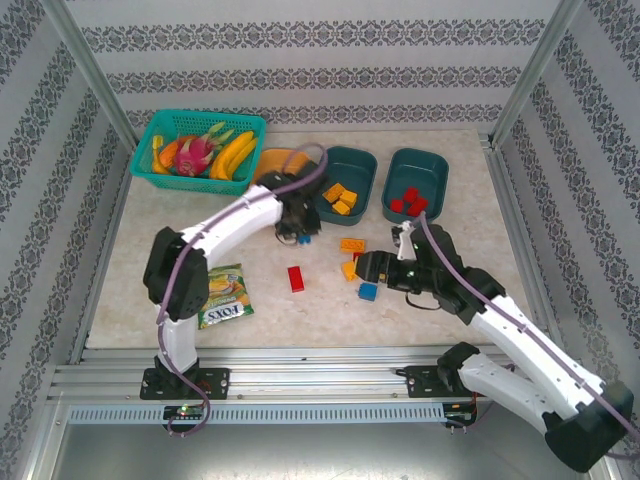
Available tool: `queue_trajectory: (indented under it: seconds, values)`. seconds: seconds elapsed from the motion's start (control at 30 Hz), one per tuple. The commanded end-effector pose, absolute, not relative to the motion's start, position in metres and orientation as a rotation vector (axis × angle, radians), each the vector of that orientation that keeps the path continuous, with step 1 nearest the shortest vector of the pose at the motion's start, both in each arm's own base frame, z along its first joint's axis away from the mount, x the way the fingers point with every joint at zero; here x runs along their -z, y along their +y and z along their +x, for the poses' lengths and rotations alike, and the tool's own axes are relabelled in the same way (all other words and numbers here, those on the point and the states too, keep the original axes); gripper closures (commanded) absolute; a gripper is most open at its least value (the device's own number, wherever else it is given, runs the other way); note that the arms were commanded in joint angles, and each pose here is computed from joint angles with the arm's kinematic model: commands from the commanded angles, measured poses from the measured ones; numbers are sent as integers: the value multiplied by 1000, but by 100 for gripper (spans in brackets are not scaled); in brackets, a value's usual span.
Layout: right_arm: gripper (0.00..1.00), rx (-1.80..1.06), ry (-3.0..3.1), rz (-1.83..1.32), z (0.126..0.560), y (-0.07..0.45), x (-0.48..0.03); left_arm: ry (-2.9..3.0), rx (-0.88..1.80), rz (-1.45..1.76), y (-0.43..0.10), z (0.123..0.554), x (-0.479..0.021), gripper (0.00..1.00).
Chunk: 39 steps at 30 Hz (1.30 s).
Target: Sort the legos into containers by color
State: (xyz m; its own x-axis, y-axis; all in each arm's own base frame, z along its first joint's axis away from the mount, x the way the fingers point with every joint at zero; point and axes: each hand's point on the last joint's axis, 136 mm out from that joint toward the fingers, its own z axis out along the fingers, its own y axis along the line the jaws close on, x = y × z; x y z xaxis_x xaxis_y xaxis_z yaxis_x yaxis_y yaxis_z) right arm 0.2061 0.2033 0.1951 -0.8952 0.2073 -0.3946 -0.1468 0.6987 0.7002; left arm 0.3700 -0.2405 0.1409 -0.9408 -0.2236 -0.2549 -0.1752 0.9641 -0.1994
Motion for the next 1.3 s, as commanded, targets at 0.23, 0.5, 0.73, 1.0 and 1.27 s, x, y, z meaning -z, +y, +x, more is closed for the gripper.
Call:
queue_trajectory:
  seconds: [0.23, 0.5, 0.73, 1.0, 1.27]
  values:
    - [26, -1100, 2376, -77, 247, 253, -234, 2780, 373, -176, -202, 475, -148, 85]
    - [26, -1095, 2364, -22, 254, 253, -234, 2787, 408, -208, -205, 517, -108, 85]
    - [26, -1074, 2378, 7, 248, 245, -227, 2803, 337, -232, -200, 526, -79, 85]
    - [26, -953, 2434, 75, 245, 227, -211, 2828, 166, -281, -178, 522, -63, 81]
    - [26, -773, 2519, 157, 244, 205, -193, 2782, 199, -278, -181, 524, -92, 50]
